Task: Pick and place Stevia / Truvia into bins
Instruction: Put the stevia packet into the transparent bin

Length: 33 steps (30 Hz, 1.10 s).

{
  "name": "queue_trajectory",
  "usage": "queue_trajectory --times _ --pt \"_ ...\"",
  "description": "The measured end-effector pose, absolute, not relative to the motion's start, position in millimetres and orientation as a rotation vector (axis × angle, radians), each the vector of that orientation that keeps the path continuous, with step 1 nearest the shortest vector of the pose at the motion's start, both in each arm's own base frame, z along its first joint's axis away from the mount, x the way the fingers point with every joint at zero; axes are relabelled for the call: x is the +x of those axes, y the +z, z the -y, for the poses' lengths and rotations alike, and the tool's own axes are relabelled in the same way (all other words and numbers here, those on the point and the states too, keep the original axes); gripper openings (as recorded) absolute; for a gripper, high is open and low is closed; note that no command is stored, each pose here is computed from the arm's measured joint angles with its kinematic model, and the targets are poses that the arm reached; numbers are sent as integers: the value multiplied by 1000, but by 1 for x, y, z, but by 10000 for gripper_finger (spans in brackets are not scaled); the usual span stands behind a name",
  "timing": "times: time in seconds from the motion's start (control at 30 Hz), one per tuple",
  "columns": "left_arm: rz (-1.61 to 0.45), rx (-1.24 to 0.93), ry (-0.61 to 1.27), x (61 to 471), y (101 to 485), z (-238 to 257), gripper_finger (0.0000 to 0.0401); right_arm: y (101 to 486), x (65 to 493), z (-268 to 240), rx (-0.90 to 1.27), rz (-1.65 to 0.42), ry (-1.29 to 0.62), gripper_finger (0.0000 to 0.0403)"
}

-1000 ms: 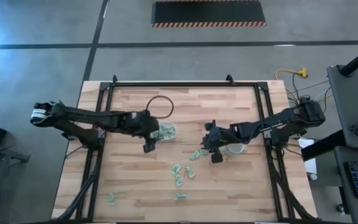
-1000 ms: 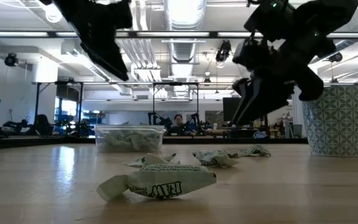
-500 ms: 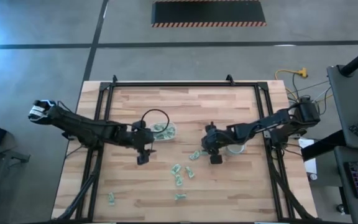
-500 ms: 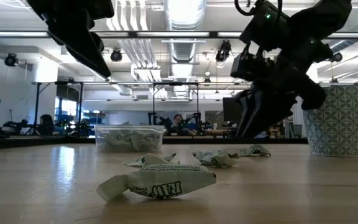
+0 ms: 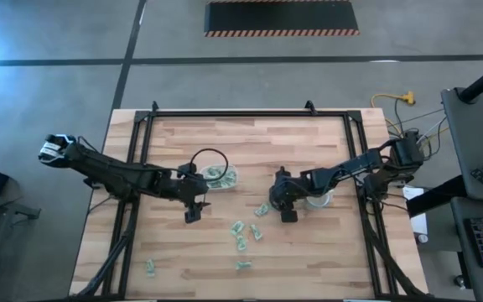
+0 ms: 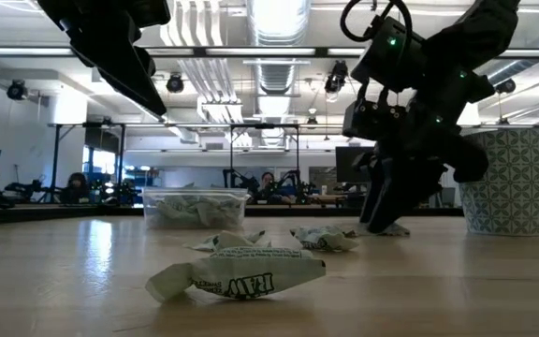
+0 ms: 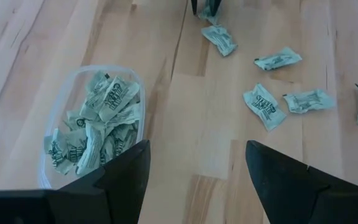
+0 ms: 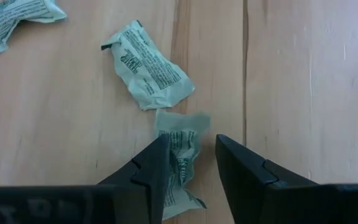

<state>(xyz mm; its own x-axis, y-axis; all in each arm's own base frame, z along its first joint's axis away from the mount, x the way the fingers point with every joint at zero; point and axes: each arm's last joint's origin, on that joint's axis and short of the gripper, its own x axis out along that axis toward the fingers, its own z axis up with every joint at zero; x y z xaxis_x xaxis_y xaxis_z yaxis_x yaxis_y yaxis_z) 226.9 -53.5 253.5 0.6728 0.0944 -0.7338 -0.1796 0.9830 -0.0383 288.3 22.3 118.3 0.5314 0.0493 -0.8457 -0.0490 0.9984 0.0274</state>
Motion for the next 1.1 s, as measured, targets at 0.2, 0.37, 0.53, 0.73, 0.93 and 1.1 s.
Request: queue_trajectory --times 0.2,0.37,0.53,0.73,0.93,1.1 --pt "-822 -106 146 226 253 55 247 124 293 -22 -40 -989 75 59" --pt "-829 -97 132 225 251 59 247 127 296 -23 -67 -972 87 13" --pt "-865 -94 127 220 247 65 247 131 300 -22 -80 -956 87 9" --pt "-889 -113 134 212 240 74 247 141 308 -20 -132 -919 80 9" --pt "-908 -130 145 200 227 84 247 151 313 -17 -104 -968 62 9" --pt "-902 -145 153 192 222 89 247 153 309 -18 -11 -1066 56 35"
